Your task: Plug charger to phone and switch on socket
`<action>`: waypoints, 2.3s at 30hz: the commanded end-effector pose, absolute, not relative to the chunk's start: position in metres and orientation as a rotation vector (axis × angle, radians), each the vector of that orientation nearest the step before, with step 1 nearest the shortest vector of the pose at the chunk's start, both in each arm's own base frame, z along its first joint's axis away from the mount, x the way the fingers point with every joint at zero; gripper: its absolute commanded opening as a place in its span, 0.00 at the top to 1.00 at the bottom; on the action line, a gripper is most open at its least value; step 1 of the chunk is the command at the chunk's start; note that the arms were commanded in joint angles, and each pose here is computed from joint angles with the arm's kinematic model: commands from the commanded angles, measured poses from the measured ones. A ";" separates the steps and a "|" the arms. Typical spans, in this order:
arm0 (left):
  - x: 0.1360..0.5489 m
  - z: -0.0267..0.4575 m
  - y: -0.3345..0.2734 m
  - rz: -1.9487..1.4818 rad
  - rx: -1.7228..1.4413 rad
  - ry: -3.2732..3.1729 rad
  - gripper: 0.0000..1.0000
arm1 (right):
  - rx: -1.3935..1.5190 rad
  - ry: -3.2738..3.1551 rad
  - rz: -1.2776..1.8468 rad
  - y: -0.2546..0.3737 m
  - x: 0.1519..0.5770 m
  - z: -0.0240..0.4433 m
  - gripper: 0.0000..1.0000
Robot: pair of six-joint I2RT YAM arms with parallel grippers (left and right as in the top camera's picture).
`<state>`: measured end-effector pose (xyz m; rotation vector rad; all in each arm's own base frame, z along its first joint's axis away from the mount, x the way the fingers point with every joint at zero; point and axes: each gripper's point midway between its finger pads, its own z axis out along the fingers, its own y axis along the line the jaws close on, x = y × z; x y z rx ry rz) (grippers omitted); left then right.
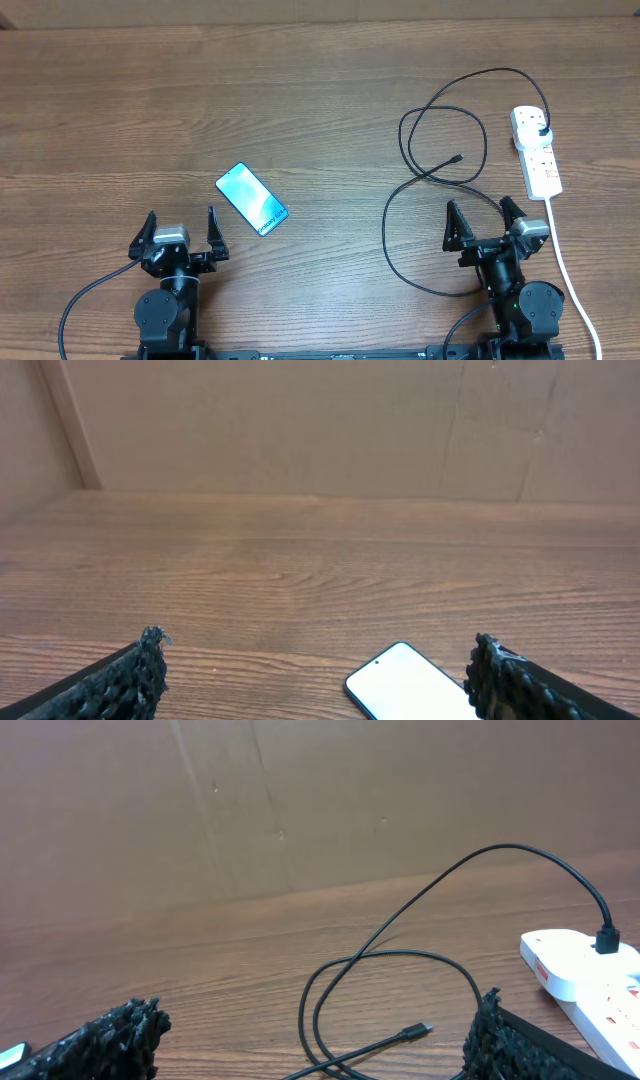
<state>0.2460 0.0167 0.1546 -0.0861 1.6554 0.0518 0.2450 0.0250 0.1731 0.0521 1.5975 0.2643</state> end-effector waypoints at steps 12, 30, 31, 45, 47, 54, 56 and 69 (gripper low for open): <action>0.246 0.152 0.017 0.041 -0.094 1.662 0.00 | 0.056 1.592 0.253 0.023 0.245 0.171 0.00; 0.246 0.152 0.017 0.042 -0.094 1.662 0.00 | 0.056 1.592 0.253 0.023 0.245 0.171 0.00; 0.246 0.152 0.017 0.042 -0.094 1.662 0.00 | 0.057 1.592 0.253 0.023 0.245 0.171 0.00; 0.246 0.152 0.017 0.042 -0.094 1.662 0.00 | 0.057 1.592 0.253 0.023 0.245 0.171 0.00; 0.246 0.152 0.017 0.042 -0.094 1.662 0.00 | 0.056 1.592 0.253 0.023 0.245 0.171 0.00; 0.246 0.152 0.017 0.046 -0.096 1.662 0.00 | 0.056 1.592 0.253 0.023 0.245 0.171 0.00; 0.246 0.152 0.016 0.038 -0.092 1.661 0.00 | 0.056 1.592 0.253 0.023 0.245 0.171 0.00; 0.247 0.160 0.000 -0.054 -0.032 1.635 0.00 | 0.056 1.592 0.253 0.023 0.245 0.171 0.00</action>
